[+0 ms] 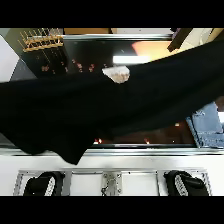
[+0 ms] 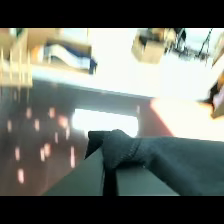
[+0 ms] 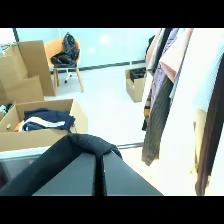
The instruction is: Fold the clothes and pants, and hang the long-sleeved shirts on hangers.
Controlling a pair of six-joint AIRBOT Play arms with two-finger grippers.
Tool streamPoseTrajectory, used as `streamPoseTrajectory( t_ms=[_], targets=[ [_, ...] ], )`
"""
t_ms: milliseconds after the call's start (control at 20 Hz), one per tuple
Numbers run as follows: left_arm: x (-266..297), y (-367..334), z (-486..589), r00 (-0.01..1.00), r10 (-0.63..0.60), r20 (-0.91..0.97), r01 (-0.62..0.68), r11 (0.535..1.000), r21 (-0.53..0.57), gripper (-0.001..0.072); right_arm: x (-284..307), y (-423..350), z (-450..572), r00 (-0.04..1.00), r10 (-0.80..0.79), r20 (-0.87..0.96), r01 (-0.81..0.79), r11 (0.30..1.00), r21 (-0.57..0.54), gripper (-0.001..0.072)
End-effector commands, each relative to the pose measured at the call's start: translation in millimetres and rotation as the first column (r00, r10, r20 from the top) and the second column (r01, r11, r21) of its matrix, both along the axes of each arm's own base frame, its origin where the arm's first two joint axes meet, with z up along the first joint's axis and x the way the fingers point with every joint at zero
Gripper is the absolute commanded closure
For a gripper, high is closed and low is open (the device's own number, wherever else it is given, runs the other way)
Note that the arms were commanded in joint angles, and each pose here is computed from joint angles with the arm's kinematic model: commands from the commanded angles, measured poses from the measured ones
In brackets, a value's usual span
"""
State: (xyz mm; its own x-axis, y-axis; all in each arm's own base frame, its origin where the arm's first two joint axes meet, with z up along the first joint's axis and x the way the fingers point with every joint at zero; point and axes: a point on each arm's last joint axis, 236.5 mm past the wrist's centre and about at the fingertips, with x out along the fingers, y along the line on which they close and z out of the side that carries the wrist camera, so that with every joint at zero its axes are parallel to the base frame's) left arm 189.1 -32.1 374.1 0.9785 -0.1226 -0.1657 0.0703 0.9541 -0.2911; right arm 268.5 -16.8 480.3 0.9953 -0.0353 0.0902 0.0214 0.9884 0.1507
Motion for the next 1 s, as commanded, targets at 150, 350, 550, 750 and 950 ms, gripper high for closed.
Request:
streamPoseTrajectory(
  t_ms=[150,350,550,750,950],
  targets=[
    [85,-8,-168,0.867,-0.063,-0.494,0.016,0.995,-0.100,0.0698,101,23,-108,0.920,0.172,-0.353,-0.138,0.983,0.117,0.0699],
    [181,4,-268,0.787,-0.052,-0.615,0.011,0.997,-0.071,0.0699,201,51,-252,0.730,0.242,-0.639,-0.196,0.970,0.143,0.0699],
    [267,3,-337,0.693,-0.068,-0.718,0.037,0.998,-0.059,0.0676,279,60,-328,0.724,0.258,-0.639,-0.163,0.965,0.205,0.0669],
    [310,9,-347,0.618,-0.092,-0.781,0.053,0.996,-0.076,-0.0013,297,46,-318,0.772,0.243,-0.587,-0.133,0.965,0.224,0.0137],
    [284,37,-338,0.557,-0.075,-0.827,0.022,0.997,-0.075,-0.0013,250,21,-307,0.701,0.222,-0.678,-0.133,0.974,0.182,0.0138]
  ],
)
